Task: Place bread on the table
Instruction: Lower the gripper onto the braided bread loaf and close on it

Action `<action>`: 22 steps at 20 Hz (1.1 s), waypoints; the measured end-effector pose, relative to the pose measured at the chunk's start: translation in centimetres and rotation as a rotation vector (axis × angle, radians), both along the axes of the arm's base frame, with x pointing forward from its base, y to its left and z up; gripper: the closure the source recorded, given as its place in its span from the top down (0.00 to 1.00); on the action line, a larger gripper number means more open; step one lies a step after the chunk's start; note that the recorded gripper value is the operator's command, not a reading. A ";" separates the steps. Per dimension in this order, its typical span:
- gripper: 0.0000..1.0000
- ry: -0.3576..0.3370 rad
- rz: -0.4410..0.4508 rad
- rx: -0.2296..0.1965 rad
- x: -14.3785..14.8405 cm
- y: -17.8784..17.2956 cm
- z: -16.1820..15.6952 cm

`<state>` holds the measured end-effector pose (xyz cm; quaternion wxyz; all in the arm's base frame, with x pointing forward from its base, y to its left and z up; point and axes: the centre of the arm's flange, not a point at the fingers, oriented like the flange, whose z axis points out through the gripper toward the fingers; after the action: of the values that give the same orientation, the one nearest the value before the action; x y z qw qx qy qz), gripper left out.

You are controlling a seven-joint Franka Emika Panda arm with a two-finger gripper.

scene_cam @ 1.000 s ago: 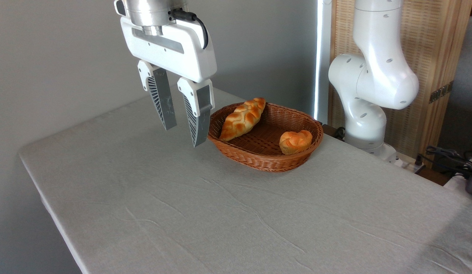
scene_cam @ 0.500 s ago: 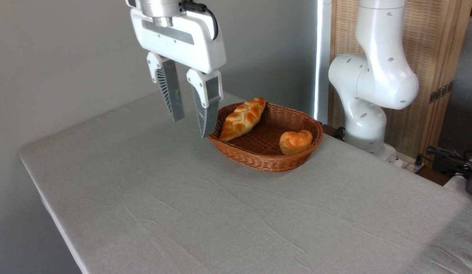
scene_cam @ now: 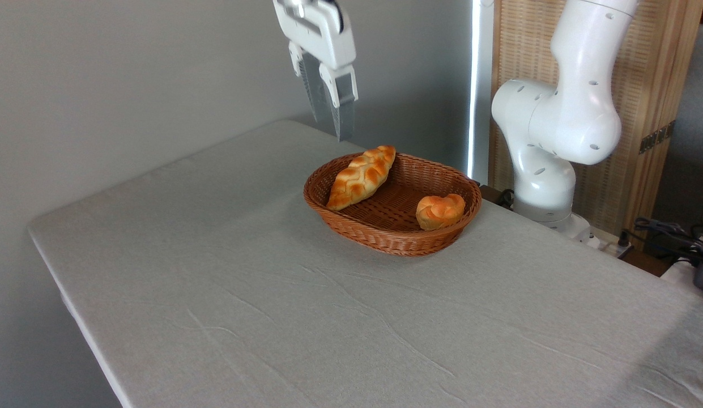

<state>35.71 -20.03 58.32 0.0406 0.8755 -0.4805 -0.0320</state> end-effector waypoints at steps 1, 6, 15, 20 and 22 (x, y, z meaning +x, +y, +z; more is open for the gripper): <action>1.00 0.023 0.020 0.011 -1.0 -1.9 -1.8; 1.00 0.145 0.218 0.047 -3.5 -4.5 -8.2; 1.00 0.159 0.266 0.082 -4.4 -3.5 -15.3; 0.85 0.159 0.264 0.086 -4.5 -3.6 -15.8; 0.78 0.162 0.264 0.086 -4.4 -3.7 -16.0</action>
<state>31.35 -23.71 42.29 0.0454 0.9265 -0.3545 -0.1176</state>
